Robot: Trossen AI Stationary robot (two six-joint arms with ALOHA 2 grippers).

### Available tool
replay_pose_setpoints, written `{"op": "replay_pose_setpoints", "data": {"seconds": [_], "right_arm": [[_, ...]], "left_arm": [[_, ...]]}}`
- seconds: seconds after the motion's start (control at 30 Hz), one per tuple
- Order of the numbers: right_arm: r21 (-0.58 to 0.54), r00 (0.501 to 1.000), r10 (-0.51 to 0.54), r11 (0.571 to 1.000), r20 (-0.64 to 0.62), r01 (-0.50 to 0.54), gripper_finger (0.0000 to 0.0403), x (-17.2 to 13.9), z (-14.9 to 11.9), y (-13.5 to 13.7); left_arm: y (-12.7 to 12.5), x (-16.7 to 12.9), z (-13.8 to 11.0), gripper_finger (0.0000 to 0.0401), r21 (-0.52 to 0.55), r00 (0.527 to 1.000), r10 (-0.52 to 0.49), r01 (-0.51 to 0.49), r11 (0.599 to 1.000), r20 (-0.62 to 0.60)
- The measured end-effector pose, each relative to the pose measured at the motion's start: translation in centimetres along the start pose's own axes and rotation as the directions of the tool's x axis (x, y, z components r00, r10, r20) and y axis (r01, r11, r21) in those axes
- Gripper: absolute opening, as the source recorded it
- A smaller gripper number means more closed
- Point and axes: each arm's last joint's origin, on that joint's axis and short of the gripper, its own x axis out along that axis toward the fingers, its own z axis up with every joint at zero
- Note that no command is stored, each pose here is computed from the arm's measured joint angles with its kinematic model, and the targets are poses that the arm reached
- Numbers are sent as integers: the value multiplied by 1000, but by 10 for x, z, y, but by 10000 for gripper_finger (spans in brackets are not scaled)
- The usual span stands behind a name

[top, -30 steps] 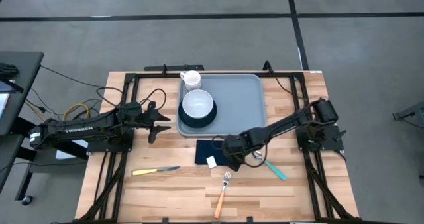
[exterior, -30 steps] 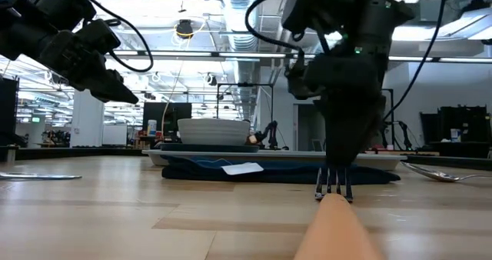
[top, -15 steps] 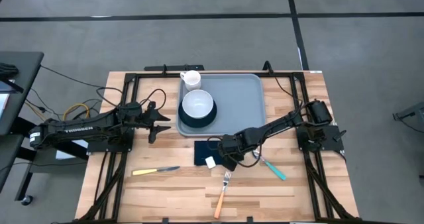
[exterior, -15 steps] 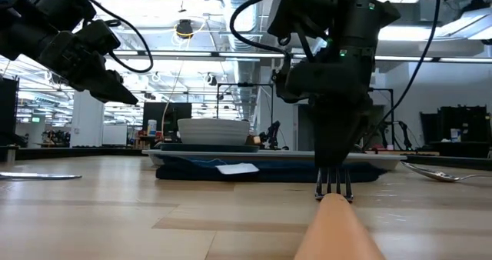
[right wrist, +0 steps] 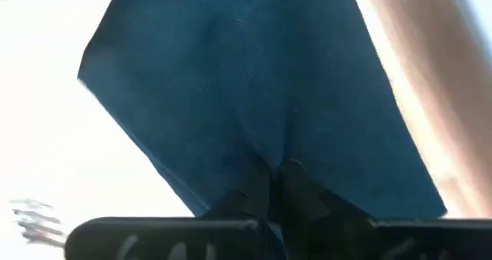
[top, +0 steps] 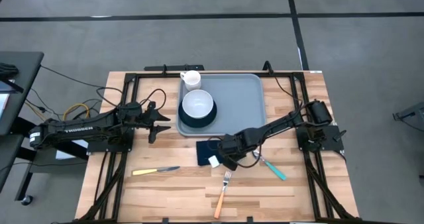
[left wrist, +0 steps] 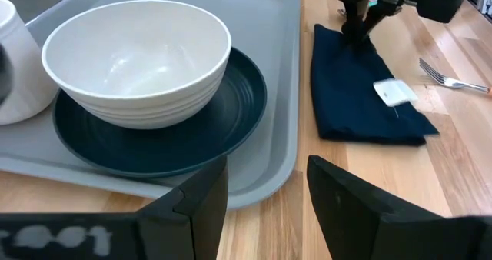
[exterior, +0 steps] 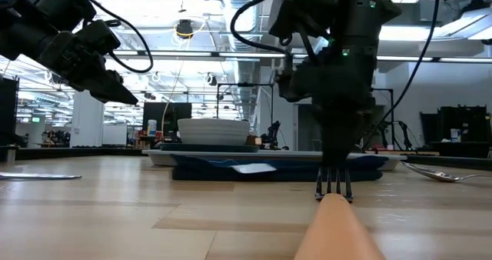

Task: Set up tray
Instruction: Put the black napkin to the right side of the plate and bowl on the gray serving tray

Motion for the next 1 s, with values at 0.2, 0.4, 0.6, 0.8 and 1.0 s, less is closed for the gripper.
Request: {"op": "replay_pose_setpoints", "data": {"seconds": [0.2,0.4,0.6,0.8,1.0], "right_arm": [[-40,992,-121,992,-22,120,3,-23,1,9],[-70,983,-184,981,-16,183,2,-47,4,18],[-136,953,-295,949,-61,285,1,-71,0,17],[-256,876,-474,861,-86,440,1,-87,-4,6],[-401,793,-608,735,-31,547,1,-93,-3,-6]], "left_arm": [[0,0,0,167,0,1000,0,0,1000,0],[0,0,0,167,0,1000,0,0,1000,0],[0,0,0,167,0,1000,0,0,1000,0],[0,0,0,167,0,1000,0,0,1000,0],[0,0,0,167,0,1000,0,0,1000,0]]}}
